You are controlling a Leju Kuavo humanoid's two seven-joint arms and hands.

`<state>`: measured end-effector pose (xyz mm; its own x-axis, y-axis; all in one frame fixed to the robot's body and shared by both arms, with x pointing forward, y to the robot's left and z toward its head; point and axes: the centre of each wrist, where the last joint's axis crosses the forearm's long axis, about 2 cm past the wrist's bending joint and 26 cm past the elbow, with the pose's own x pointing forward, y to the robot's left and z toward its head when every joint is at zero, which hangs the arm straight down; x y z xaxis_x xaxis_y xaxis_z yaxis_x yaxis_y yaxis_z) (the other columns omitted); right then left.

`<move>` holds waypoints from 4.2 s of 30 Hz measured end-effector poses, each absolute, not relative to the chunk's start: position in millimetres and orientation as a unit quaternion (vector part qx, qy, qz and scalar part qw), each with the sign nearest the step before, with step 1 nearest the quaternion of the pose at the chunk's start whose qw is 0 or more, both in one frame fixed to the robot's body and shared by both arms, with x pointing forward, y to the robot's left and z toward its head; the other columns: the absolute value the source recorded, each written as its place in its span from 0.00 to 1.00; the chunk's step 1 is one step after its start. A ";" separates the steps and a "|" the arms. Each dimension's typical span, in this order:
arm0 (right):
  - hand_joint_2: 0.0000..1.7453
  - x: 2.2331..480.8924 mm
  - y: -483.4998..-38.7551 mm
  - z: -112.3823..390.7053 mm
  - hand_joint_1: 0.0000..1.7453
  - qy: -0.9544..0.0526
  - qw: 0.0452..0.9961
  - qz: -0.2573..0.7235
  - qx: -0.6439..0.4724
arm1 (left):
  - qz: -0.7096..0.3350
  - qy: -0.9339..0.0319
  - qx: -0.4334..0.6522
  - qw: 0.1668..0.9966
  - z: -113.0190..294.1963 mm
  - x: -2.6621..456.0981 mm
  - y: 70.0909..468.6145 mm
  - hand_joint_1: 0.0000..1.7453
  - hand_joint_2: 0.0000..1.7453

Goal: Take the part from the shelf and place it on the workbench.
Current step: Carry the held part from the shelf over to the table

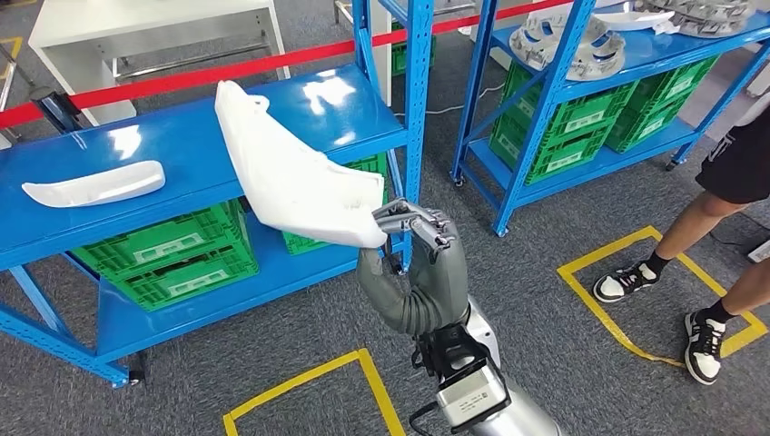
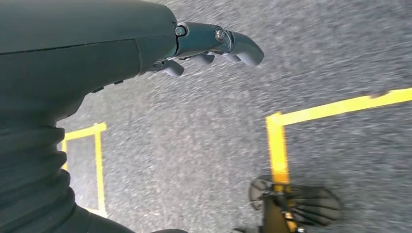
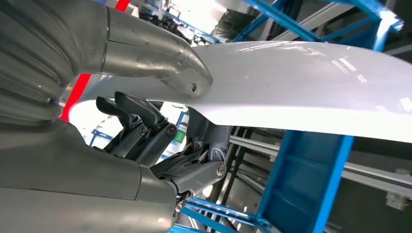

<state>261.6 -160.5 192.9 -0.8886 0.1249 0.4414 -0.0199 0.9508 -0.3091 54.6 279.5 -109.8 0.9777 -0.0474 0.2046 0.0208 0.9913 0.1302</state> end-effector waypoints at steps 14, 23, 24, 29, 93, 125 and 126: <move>1.00 258.2 -166.2 176.4 1.00 -0.956 0.245 0.151 -0.051 | -0.015 -0.099 0.063 0.993 -111.5 43.4 288.6 0.00 1.00; 1.00 269.3 -192.6 176.1 1.00 -0.942 0.269 0.188 -0.067 | -0.016 -0.105 0.037 0.994 -109.8 54.9 273.1 0.00 1.00; 1.00 272.1 -192.9 179.3 1.00 -0.941 0.270 0.194 -0.066 | -0.017 -0.103 0.035 0.994 -109.5 55.7 270.2 0.00 1.00; 1.00 282.4 -192.6 194.4 1.00 -0.938 0.263 0.214 -0.072 | -0.022 -0.089 0.033 0.995 -108.8 56.9 259.3 0.00 1.00; 1.00 275.4 -185.9 190.1 1.00 -0.956 0.255 0.137 -0.055 | 0.106 -0.132 0.098 0.981 -110.2 49.1 316.2 0.00 1.00; 1.00 281.7 -211.3 187.8 1.00 -0.948 0.257 0.172 -0.076 | 0.043 -0.123 0.065 0.989 -110.1 54.9 293.1 0.00 1.00; 1.00 281.9 -211.2 188.2 1.00 -0.947 0.257 0.176 -0.076 | 0.042 -0.123 0.064 0.990 -109.9 56.1 292.2 0.00 1.00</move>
<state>281.9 -211.2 188.2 -0.8567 0.2343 0.4595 0.0537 0.9266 -0.3723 56.1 292.2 -109.9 0.9664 0.0670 0.2483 -0.0982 0.9885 0.1154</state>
